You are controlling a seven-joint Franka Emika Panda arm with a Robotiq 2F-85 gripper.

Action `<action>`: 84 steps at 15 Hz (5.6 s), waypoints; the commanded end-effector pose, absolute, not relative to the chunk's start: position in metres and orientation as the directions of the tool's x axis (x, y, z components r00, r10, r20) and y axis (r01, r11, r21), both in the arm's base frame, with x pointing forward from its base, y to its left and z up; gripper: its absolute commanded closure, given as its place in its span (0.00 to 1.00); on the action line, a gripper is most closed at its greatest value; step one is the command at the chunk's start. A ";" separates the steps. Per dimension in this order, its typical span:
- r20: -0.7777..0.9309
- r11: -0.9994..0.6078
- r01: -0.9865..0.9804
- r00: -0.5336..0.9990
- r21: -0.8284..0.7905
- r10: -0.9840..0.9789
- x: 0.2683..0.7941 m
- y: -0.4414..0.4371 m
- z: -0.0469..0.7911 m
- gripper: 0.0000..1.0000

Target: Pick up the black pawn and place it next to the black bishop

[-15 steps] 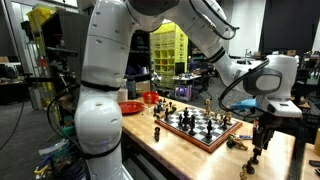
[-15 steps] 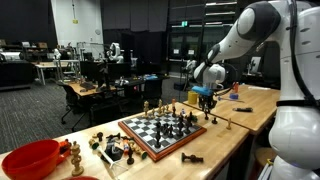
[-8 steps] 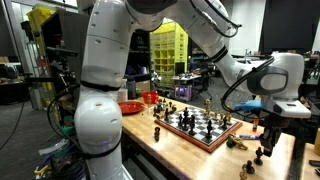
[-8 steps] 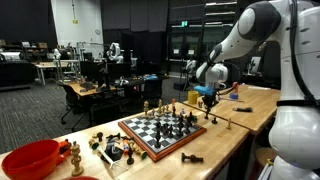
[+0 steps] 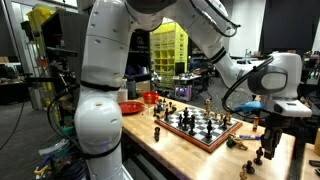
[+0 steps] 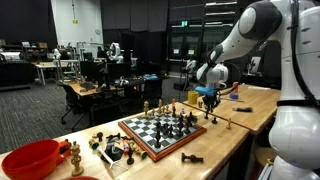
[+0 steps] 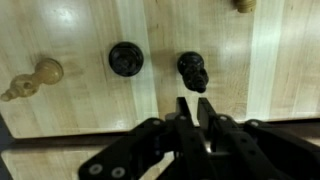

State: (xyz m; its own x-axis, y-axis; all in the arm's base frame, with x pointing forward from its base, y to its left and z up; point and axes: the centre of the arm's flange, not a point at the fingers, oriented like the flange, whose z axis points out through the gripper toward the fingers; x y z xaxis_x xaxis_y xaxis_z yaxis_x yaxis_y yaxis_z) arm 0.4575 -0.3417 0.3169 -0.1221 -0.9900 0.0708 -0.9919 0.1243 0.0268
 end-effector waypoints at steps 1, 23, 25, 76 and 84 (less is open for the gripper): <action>0.073 0.113 -0.993 -0.110 0.036 -0.991 0.441 -0.328 0.328 0.50; 0.025 0.014 -0.998 -0.013 0.053 -1.000 0.447 -0.297 0.331 0.79; 0.031 0.001 -0.999 0.000 0.038 -1.000 0.452 -0.295 0.331 0.40; 0.438 -0.487 -0.873 0.446 0.020 -0.781 0.410 -0.218 0.452 0.94; 0.560 -0.807 -0.590 0.683 0.043 -0.469 0.398 -0.019 0.521 0.94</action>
State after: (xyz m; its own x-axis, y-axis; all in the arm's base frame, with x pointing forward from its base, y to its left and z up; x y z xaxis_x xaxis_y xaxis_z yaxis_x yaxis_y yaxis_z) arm 0.4293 -0.0828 0.5032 0.6176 -0.5764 0.5351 -0.6981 -0.7152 0.0354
